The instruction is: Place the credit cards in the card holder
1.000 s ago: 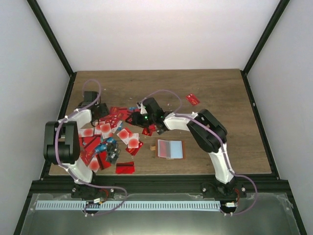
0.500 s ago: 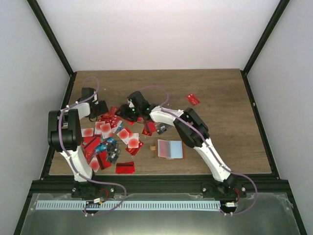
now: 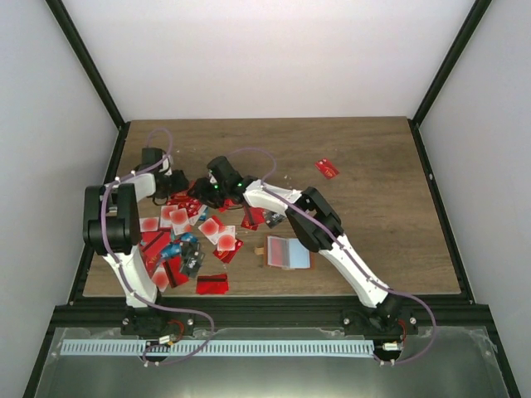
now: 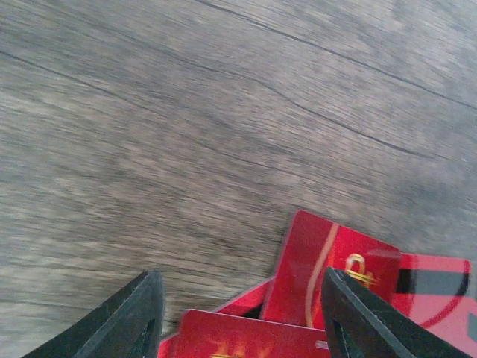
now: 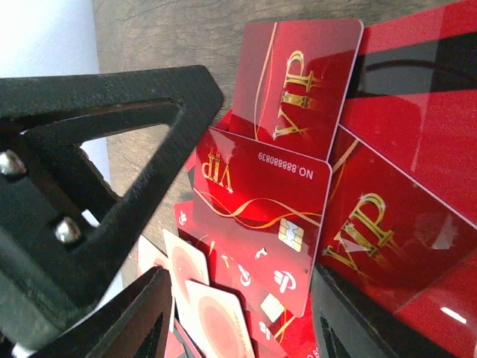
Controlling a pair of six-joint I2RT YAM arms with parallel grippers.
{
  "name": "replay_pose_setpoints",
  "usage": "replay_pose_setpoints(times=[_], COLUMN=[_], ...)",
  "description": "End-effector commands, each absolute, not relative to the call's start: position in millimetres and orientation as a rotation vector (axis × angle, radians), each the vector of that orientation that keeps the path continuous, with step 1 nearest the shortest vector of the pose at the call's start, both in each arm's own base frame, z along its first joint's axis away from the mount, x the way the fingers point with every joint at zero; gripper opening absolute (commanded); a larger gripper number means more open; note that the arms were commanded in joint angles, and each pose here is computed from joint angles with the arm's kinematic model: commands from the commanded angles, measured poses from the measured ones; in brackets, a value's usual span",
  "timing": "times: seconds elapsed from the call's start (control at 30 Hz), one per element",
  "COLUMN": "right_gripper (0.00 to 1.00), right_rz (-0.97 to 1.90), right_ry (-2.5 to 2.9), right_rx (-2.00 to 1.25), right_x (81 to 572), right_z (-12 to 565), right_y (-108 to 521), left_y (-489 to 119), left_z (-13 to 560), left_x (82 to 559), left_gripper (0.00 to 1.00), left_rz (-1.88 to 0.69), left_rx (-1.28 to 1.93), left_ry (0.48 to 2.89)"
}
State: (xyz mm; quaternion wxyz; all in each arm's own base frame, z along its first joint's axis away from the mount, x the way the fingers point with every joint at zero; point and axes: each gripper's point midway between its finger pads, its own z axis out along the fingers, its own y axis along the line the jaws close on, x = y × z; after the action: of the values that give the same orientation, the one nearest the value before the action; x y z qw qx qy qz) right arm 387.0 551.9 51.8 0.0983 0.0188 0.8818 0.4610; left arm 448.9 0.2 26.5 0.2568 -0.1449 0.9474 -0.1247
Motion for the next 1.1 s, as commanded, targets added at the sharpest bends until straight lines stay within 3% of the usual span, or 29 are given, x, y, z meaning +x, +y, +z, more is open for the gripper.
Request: replay_pose_setpoints(times=[0.0,0.23,0.5,0.7,0.9,1.07], right_gripper=[0.53,0.48,0.3,0.23,0.01,0.01], right_rz=[1.249,1.366,1.411,1.448,1.461,1.492], right_ry=[2.723,2.609,2.567,2.547,2.557,2.576], right_rx=[0.137,0.107,0.089,0.078,0.064,0.037], right_x=[379.1,384.0,385.3,386.1,382.5,375.5], right_z=[2.6,29.1,43.0,46.6,48.1,61.0], right_y=[534.4,517.9,509.0,511.9,511.1,508.8], left_y=[-37.2,-60.4,-74.1,-75.9,-75.2,-66.0], left_z=[0.0,2.0,16.7,23.9,26.0,48.7], left_x=[414.7,404.6,400.5,399.3,400.7,409.8], left_gripper=[0.59,0.58,0.58,0.58,0.58,0.58], left_rz=[-0.491,-0.588,-0.653,-0.671,-0.665,-0.603], left_rx=[-0.331,-0.291,-0.266,-0.269,-0.275,-0.303], left_ry=[2.701,2.698,2.667,2.645,2.632,2.572])
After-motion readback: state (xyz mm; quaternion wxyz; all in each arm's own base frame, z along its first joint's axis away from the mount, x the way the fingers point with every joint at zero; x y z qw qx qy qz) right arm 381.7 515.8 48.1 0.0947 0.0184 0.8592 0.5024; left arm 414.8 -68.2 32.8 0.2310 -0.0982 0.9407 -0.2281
